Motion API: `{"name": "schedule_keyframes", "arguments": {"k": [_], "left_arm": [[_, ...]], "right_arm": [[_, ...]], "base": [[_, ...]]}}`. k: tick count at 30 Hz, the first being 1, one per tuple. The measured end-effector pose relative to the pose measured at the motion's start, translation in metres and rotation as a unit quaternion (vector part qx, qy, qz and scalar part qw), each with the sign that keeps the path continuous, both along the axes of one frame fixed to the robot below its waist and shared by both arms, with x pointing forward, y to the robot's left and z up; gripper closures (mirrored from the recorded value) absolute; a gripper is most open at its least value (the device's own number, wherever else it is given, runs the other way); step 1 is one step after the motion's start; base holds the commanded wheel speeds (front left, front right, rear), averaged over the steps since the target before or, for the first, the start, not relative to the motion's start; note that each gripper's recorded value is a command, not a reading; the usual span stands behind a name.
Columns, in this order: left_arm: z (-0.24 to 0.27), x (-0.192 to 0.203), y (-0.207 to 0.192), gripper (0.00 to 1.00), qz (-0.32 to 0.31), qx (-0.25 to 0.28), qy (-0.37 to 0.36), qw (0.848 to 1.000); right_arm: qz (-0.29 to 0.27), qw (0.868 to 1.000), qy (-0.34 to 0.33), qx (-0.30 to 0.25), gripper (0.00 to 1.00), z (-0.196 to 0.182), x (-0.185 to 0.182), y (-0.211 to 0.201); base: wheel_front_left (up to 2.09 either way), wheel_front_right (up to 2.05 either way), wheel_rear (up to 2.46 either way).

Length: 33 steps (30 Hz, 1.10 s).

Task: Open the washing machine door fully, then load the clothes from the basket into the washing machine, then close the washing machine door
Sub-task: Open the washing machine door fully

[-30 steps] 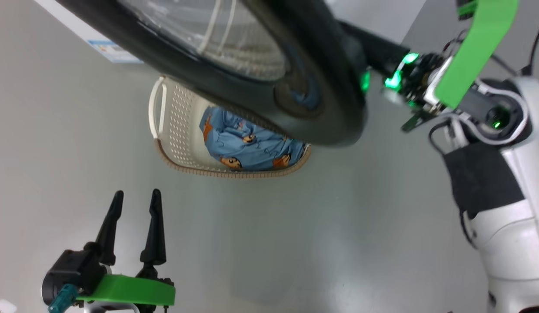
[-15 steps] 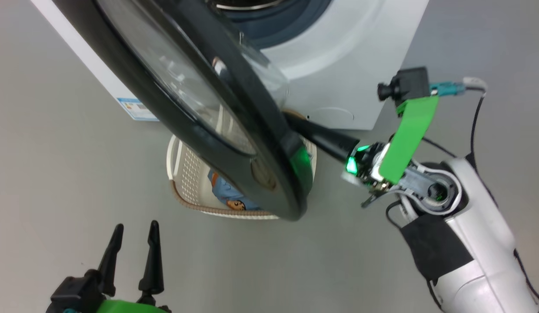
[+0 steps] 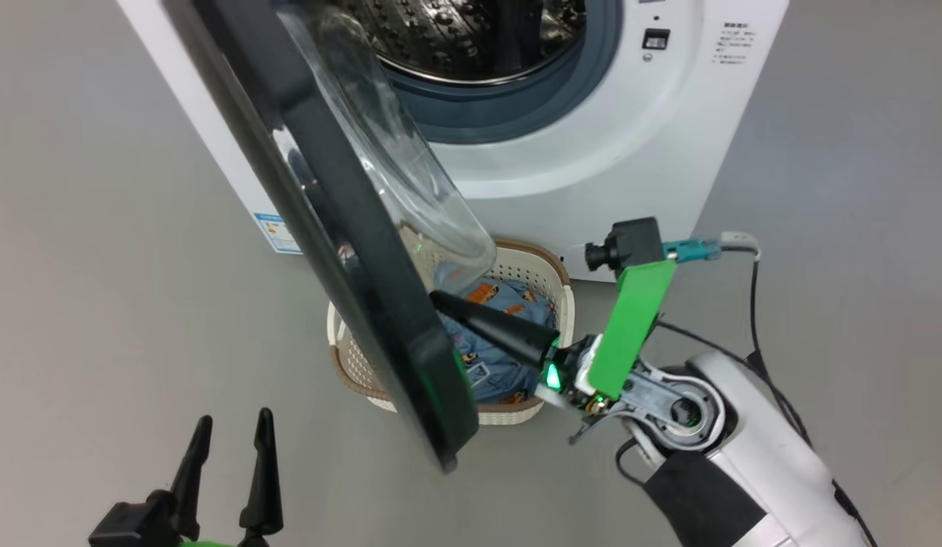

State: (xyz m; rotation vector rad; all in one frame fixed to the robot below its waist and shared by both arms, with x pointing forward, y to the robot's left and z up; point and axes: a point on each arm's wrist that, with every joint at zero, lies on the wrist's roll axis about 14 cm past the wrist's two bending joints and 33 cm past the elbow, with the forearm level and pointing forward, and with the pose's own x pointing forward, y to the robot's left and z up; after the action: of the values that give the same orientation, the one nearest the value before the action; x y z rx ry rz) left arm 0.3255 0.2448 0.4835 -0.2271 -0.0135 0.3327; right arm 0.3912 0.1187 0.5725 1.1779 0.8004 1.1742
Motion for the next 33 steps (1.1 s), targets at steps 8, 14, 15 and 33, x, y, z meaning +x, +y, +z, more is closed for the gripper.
{"name": "schedule_keyframes", "arguments": {"k": [8,14,15,33], "left_arm": [[0.005,-0.010,0.009,0.00,0.017,0.002,-0.006,1.000],[0.006,-0.017,0.014,0.00,0.025,0.003,-0.008,1.000],[0.007,-0.018,0.015,0.00,0.027,0.003,-0.009,1.000],[0.009,-0.027,0.019,0.00,0.035,0.003,-0.014,0.999]], "right_arm": [[0.012,1.000,0.020,0.000,1.00,-0.009,-0.022,0.027],[0.027,0.999,0.044,0.007,1.00,-0.012,-0.036,0.043],[0.029,0.999,0.046,0.009,1.00,-0.012,-0.038,0.046],[0.026,0.999,0.040,0.016,1.00,0.000,-0.052,0.054]], "base": [[0.00,0.00,0.00],[0.00,0.00,0.00],[0.00,0.00,0.00],[0.00,0.00,0.00]]}}
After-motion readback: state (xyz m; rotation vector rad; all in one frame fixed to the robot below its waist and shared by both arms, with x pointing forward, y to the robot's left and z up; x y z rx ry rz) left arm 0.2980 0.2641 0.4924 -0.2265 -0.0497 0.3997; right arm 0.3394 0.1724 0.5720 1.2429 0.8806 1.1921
